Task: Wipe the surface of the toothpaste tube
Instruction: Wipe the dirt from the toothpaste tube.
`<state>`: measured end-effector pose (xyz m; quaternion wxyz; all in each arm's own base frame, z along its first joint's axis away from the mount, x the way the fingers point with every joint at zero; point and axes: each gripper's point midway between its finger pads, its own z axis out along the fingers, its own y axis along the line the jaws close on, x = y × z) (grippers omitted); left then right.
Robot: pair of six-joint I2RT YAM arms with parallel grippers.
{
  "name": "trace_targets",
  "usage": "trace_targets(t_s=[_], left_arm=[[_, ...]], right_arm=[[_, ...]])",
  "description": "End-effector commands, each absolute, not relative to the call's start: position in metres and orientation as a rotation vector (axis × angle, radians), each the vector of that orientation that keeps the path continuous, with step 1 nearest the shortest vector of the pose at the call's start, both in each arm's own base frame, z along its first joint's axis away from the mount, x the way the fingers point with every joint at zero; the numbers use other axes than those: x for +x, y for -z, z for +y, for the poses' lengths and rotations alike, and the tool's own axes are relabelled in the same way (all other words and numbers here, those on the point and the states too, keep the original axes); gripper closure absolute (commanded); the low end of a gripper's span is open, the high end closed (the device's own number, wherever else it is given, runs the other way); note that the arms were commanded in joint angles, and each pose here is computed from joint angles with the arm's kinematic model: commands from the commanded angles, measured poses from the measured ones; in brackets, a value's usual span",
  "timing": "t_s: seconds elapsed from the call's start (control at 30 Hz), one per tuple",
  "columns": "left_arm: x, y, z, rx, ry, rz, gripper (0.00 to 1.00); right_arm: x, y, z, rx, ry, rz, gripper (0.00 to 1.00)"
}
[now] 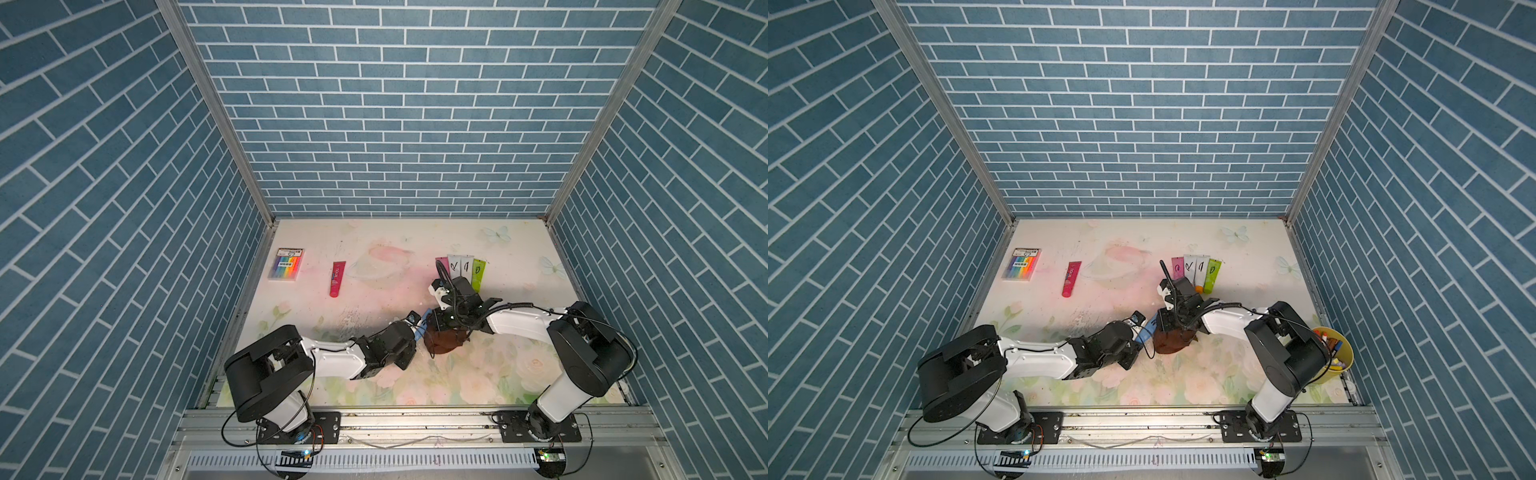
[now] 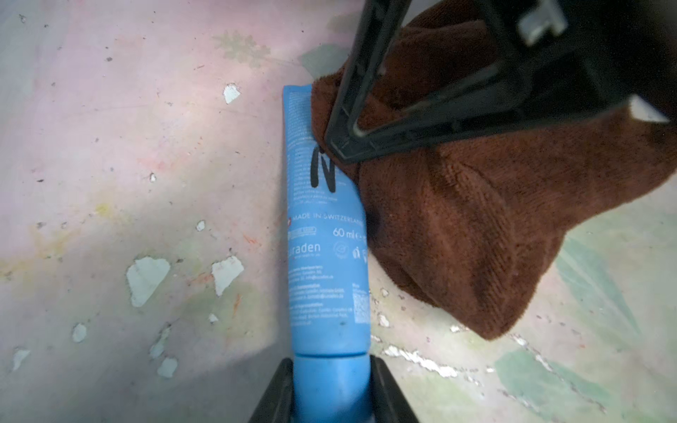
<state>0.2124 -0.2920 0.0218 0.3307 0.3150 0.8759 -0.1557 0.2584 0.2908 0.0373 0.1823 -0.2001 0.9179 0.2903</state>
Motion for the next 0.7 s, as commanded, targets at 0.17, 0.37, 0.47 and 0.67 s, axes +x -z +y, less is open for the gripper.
trace_targets(t_s=[0.17,0.37,0.47,0.67], left_arm=[[0.214,-0.027,-0.313,0.866,0.459,2.262,0.80],[0.208,-0.031,-0.316,0.874,0.495,2.243,0.81],[0.206,-0.032,-0.317,0.877,0.506,2.241,0.81],[0.205,-0.033,-0.319,0.890,0.509,2.236,0.82]], right_arm=[[0.218,-0.018,0.299,-0.574,-1.045,2.607,1.00],[0.193,-0.033,0.326,-0.648,-1.198,2.541,1.00],[0.191,-0.033,0.331,-0.647,-1.248,2.532,1.00],[0.210,-0.005,0.296,-0.524,-0.987,2.647,1.00]])
